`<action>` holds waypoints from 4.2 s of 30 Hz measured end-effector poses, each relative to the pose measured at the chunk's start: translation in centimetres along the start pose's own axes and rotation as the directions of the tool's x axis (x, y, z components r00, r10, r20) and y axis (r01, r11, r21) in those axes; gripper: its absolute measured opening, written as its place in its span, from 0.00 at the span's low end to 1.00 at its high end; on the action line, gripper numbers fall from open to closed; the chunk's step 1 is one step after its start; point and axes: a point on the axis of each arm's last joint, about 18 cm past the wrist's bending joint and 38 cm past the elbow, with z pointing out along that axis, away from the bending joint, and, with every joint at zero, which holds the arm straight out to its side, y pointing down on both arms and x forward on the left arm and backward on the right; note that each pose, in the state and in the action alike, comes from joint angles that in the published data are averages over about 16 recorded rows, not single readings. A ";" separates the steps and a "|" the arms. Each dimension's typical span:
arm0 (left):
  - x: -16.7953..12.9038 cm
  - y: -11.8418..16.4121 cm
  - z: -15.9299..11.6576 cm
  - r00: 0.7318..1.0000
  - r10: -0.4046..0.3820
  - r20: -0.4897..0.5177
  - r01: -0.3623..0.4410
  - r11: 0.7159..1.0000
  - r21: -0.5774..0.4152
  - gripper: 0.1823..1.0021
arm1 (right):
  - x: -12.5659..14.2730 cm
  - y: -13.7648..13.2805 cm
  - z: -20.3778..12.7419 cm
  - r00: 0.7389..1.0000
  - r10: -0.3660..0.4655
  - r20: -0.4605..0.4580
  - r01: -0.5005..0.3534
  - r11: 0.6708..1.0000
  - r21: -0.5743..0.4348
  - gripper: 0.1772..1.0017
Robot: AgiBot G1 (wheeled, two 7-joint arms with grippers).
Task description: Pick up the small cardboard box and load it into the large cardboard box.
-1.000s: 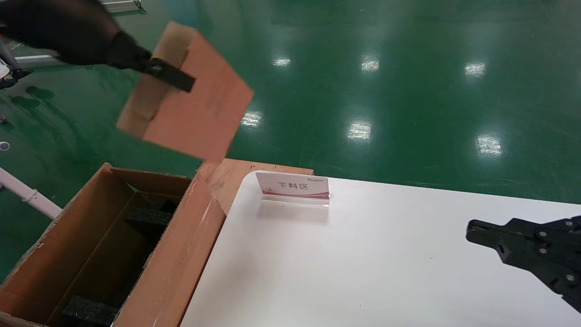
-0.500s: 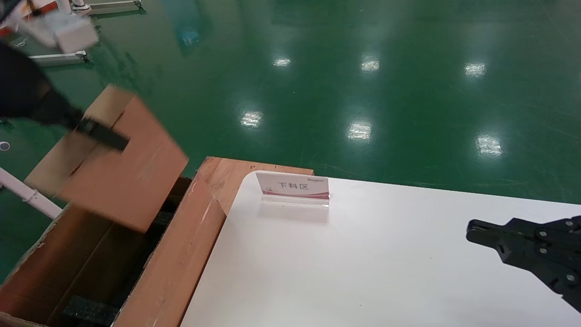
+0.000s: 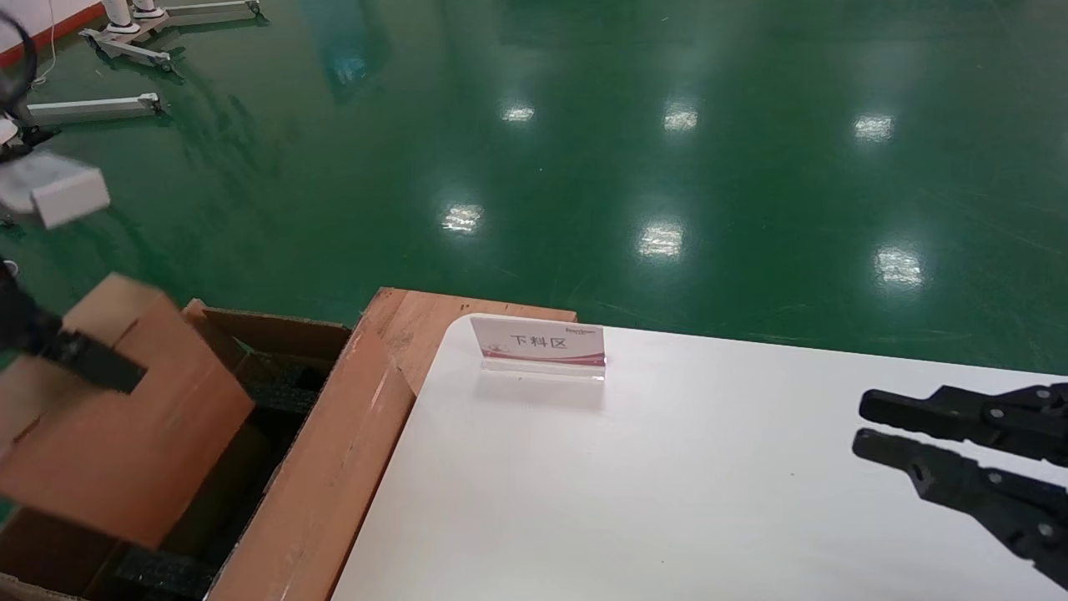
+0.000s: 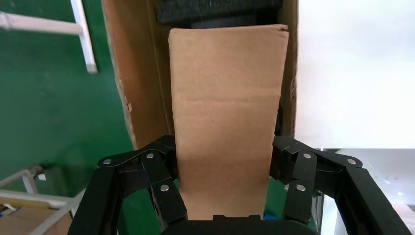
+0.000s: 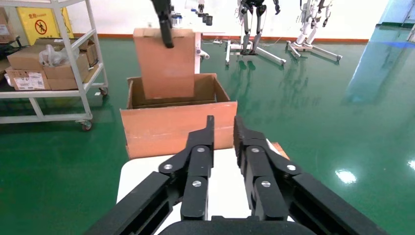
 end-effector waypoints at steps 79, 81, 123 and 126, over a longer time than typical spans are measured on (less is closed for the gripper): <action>-10.0 0.2 19.5 0.996 -0.065 0.060 0.070 0.992 -0.100 0.07 | 0.0 0.0 0.0 1.000 0.000 0.000 0.000 1.000 0.000 1.00; -10.0 0.4 19.9 0.996 -0.071 0.061 0.077 0.991 -0.111 0.07 | 0.0 0.0 0.0 1.000 0.000 0.000 0.000 1.000 0.000 1.00; -9.7 0.5 20.9 0.996 -0.063 0.058 0.071 0.988 -0.135 0.62 | 0.0 0.0 0.0 1.000 0.000 -0.001 0.000 1.000 0.000 1.00; -9.4 -0.3 20.6 0.999 -0.024 0.043 0.028 0.995 -0.100 0.70 | 0.0 0.0 0.0 1.000 0.000 -0.001 0.000 1.000 0.000 1.00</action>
